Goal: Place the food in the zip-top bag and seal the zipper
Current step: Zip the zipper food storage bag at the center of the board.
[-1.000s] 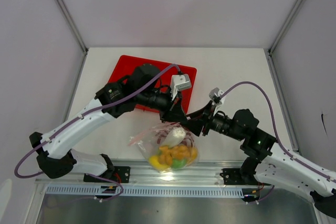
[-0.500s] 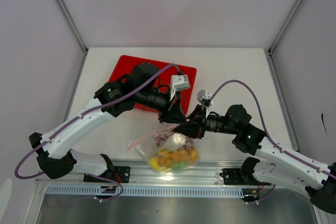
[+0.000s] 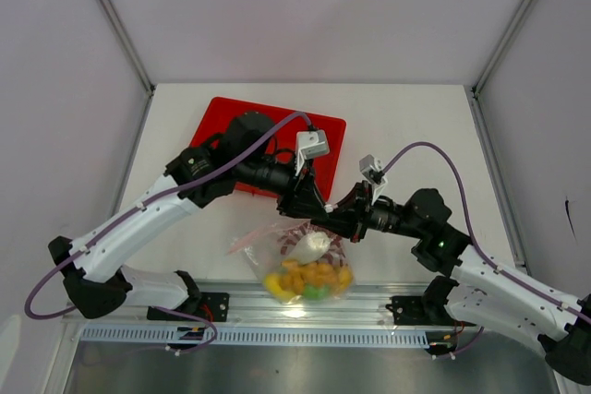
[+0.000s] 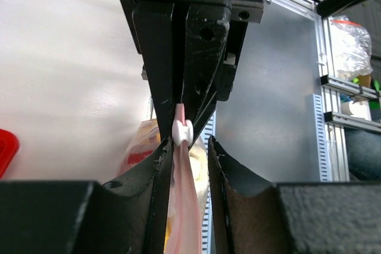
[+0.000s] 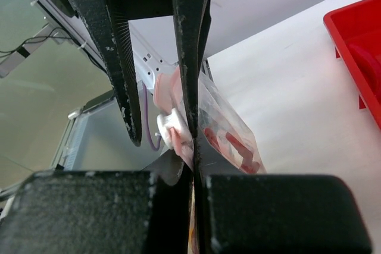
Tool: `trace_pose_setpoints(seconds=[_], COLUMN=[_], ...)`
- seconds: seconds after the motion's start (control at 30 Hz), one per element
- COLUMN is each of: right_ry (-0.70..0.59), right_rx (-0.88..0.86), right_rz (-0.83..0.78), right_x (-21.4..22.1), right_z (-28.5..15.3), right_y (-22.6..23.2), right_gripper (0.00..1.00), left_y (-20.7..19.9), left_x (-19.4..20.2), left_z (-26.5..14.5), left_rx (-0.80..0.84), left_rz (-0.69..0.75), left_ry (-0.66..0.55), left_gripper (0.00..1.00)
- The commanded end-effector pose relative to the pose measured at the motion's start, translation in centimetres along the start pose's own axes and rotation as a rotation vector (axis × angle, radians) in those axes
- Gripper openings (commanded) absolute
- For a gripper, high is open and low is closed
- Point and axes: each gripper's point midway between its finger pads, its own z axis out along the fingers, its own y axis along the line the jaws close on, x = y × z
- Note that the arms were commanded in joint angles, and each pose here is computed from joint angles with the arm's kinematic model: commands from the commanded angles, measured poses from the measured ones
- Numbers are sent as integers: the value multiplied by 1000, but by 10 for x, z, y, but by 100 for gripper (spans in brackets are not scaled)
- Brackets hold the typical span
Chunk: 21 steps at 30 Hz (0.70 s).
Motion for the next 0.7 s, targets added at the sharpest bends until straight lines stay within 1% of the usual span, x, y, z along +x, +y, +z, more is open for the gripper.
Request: trace_pose_setpoints(seconds=[0.0, 0.1, 0.2, 0.37, 0.67], right_ry=[-137, -147, -131, -119, -119], right_rx=[-20, -23, -37, -37, -33], right_rz=[-21, -12, -1, 12, 25], right_x=[-35, -38, -38, -35, -38], right_z=[-1, -1, 1, 2, 3], right_y=[12, 13, 16, 15, 16], right_gripper=[0, 0, 0, 0, 0], left_y=[-5, -3, -3, -2, 1], left_x=[-5, -4, -8, -17, -21], left_z=[-13, -14, -14, -11, -3], left_rx=[-27, -40, -42, -39, -39], left_rz=[36, 36, 44, 45, 48], left_ry=[-45, -47, -64, -90, -84], left_gripper=[33, 32, 36, 38, 37])
